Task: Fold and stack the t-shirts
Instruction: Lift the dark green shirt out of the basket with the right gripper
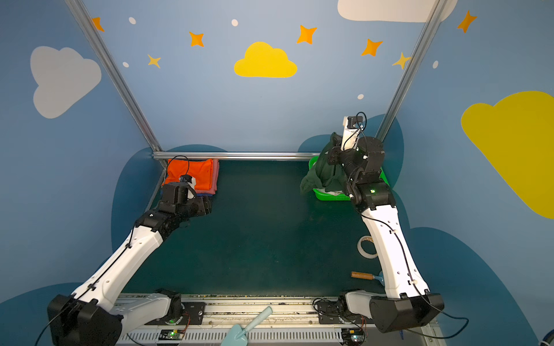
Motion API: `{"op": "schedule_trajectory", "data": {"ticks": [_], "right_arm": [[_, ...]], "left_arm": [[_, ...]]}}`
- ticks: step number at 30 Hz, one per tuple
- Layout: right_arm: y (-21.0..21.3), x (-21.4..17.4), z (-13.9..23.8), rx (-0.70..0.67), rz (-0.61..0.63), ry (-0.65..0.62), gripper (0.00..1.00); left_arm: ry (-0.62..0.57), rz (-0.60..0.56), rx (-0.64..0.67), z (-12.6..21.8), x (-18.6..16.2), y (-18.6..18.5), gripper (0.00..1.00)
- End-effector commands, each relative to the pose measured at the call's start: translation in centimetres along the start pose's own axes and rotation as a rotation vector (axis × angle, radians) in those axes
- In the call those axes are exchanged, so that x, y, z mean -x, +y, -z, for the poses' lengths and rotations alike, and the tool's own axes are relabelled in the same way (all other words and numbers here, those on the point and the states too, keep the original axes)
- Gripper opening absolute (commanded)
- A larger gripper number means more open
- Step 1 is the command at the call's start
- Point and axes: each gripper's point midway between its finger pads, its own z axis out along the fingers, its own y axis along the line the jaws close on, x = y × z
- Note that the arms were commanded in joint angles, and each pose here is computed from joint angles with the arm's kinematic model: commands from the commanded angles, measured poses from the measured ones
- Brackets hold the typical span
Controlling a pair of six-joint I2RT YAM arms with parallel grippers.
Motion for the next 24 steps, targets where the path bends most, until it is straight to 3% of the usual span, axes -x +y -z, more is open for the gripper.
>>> {"op": "schedule_trajectory", "data": {"ticks": [1, 11, 24], "right_arm": [[2.8, 6.4, 4.1, 0.091, 0.052, -0.167, 0.0], [11.5, 10.7, 9.4, 0.401, 0.093, -0.273, 0.0], [22.2, 8.8, 8.8, 0.591, 0.281, -0.213, 0.0]], "left_arm": [[0.0, -0.015, 0.002, 0.2, -0.3, 0.0, 0.71], [0.002, -0.023, 0.002, 0.2, -0.4, -0.1, 0.72], [-0.017, -0.03, 0.027, 0.6, -0.2, 0.3, 0.71]]}}
